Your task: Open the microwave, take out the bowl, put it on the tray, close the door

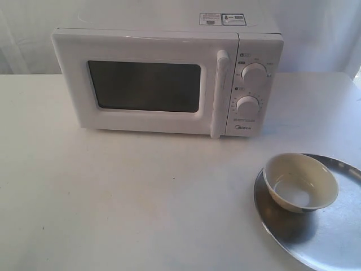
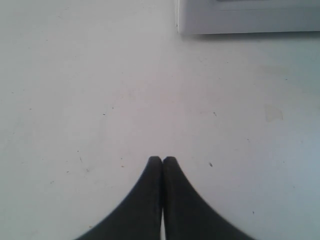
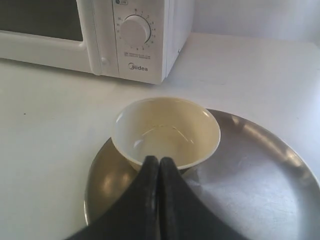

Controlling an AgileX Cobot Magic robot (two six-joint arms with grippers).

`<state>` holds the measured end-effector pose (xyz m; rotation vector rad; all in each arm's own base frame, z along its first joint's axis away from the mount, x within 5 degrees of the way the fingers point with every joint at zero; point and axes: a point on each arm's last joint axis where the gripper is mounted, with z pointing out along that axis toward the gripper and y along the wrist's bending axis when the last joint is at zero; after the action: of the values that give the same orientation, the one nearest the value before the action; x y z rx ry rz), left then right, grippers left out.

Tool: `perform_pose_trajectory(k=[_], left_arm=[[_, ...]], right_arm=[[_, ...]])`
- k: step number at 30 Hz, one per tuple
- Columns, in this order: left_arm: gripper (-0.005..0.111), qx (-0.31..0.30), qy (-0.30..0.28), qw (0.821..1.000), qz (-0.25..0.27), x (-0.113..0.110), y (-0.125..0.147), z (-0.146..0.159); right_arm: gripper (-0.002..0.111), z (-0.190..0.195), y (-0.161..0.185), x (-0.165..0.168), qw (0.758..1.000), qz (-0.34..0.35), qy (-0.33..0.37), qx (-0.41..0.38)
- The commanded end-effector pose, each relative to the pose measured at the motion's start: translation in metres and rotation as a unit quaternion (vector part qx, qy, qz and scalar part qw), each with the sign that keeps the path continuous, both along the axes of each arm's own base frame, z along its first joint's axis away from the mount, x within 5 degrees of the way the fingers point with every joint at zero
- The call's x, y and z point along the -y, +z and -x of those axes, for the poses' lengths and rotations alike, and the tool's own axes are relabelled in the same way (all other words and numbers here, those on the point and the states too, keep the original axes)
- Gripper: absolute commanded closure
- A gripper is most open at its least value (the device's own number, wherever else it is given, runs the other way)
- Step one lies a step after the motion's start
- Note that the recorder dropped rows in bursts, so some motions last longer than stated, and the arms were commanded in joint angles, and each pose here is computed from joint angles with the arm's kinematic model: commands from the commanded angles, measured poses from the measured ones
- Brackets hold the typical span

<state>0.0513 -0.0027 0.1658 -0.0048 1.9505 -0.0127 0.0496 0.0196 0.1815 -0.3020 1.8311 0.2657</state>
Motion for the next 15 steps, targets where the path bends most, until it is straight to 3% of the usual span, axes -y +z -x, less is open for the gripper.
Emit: perform_pose_trajectory(k=[1,4,7,15], left_arm=[[0.107,0.001,-0.004,1.000,0.004,0.0007,-0.0007,0.0001],[0.107,0.001,-0.004,1.000,0.004,0.0007,-0.0007,0.0001],[0.107,0.001,-0.004,1.000,0.004,0.0007,-0.0007,0.0001],[0.107,0.001,-0.004,1.000,0.004,0.0007,-0.0007,0.0001]], right_arm=[[0.108,0.0001,-0.0003,-0.0001,1.000,-0.008,-0.001,0.001],[0.108,0.0001,-0.0003,-0.0001,0.998,-0.051,-0.014,-0.015],[0.108,0.0000,0.0001,-0.0001,1.000,0.010,0.004,0.011],[0.108,0.0000,0.0001,-0.0001,1.000,0.012,0.005,0.012]])
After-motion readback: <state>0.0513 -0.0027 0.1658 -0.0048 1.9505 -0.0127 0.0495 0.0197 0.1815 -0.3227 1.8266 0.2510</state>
